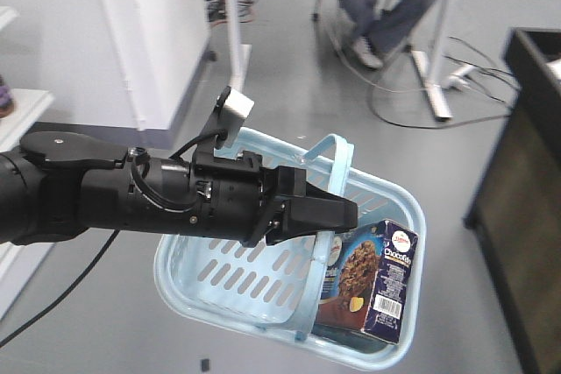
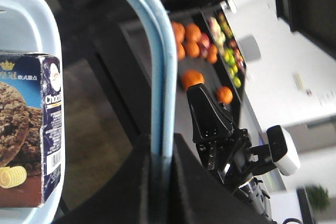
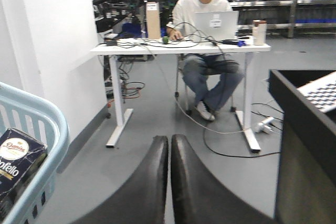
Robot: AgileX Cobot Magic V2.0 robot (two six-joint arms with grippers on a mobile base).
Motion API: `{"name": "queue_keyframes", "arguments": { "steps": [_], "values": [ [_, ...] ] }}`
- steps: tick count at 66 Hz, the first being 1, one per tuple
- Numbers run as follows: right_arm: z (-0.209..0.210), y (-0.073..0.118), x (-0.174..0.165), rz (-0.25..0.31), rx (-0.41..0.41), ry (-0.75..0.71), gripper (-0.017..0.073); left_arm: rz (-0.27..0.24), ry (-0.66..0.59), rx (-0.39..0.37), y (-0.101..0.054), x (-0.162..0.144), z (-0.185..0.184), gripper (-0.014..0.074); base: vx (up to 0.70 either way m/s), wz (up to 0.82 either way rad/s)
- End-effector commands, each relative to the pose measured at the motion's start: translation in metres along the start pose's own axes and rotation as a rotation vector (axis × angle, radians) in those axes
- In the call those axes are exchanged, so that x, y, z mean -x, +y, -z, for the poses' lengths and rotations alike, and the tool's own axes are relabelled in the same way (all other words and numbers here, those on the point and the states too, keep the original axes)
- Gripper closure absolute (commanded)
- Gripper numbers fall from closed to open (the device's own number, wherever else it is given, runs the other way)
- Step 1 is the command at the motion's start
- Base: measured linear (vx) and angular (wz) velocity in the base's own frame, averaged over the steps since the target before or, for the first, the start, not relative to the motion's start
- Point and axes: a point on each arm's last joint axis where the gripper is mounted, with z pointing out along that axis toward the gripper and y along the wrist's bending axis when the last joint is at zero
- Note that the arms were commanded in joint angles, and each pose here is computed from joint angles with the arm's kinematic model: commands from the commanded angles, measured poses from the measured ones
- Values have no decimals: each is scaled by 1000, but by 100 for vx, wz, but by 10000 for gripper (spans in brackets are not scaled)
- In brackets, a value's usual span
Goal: Left arm holds basket, right arm returns cookies
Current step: 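Keep holding the basket while turning to face the snack shelf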
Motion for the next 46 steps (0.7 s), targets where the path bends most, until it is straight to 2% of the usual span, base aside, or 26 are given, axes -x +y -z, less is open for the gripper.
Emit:
{"name": "queue_keyframes", "arguments": {
  "steps": [1, 32, 46],
  "values": [
    [1, 0, 6, 12, 0, -79, 567, -21, -58, -107, -29, 8, 10, 600, 36, 63],
    [1, 0, 6, 12, 0, -79, 567, -21, -60, -105, -28, 8, 10, 600, 33, 89],
    [1, 0, 6, 12, 0, -79, 567, -21, -60, -105, -28, 8, 10, 600, 27, 72]
  ]
}}
